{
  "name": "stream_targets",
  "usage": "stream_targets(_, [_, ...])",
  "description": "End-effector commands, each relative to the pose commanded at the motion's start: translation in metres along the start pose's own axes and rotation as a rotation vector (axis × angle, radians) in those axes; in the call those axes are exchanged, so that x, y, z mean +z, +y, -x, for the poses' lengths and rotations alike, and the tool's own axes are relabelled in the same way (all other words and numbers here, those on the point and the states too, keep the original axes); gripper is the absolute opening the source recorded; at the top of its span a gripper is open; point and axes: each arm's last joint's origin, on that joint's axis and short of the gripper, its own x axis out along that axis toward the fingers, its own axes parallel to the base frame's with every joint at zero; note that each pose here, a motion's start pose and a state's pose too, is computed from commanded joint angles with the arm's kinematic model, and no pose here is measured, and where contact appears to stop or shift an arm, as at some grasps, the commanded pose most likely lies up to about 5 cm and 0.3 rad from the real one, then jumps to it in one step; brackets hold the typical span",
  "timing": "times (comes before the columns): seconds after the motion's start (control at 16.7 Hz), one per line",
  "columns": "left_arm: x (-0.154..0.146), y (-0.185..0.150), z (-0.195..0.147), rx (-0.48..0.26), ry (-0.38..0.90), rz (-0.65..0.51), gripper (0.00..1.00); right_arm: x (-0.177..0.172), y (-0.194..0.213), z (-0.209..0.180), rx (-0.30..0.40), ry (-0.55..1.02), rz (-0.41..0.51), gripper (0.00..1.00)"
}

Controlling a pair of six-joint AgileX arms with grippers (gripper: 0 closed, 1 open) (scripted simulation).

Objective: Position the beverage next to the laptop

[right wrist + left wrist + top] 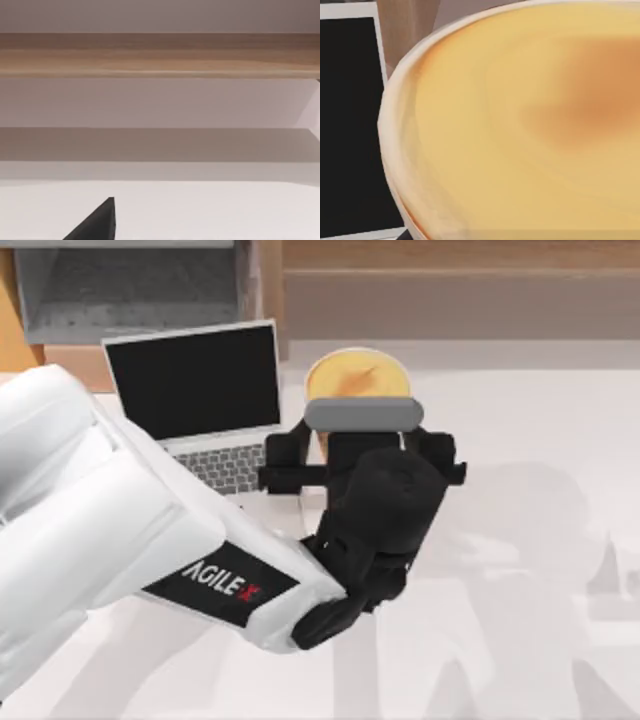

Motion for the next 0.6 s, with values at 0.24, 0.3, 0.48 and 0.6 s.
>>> stream_targets(0.24, [0.0000, 0.0000, 0.0000, 0.000, 0.000, 0.000, 0.45, 0.0000, 0.0000, 0.0000, 0.000, 0.000, 0.000, 1.00])
stream_targets(0.3, [0.0000, 0.0000, 0.0000, 0.000, 0.000, 0.000, 0.53, 0.0000, 0.0000, 0.0000, 0.000, 0.000, 0.000, 1.00])
stream_targets(0.48, [0.0000, 0.0000, 0.0000, 0.000, 0.000, 0.000, 0.75, 0.0000, 0.0000, 0.0000, 0.000, 0.000, 0.000, 1.00])
stream_targets(0.6, [0.0000, 0.0000, 0.0000, 0.000, 0.000, 0.000, 0.90, 0.0000, 0.0000, 0.0000, 0.000, 0.000, 0.000, 1.00])
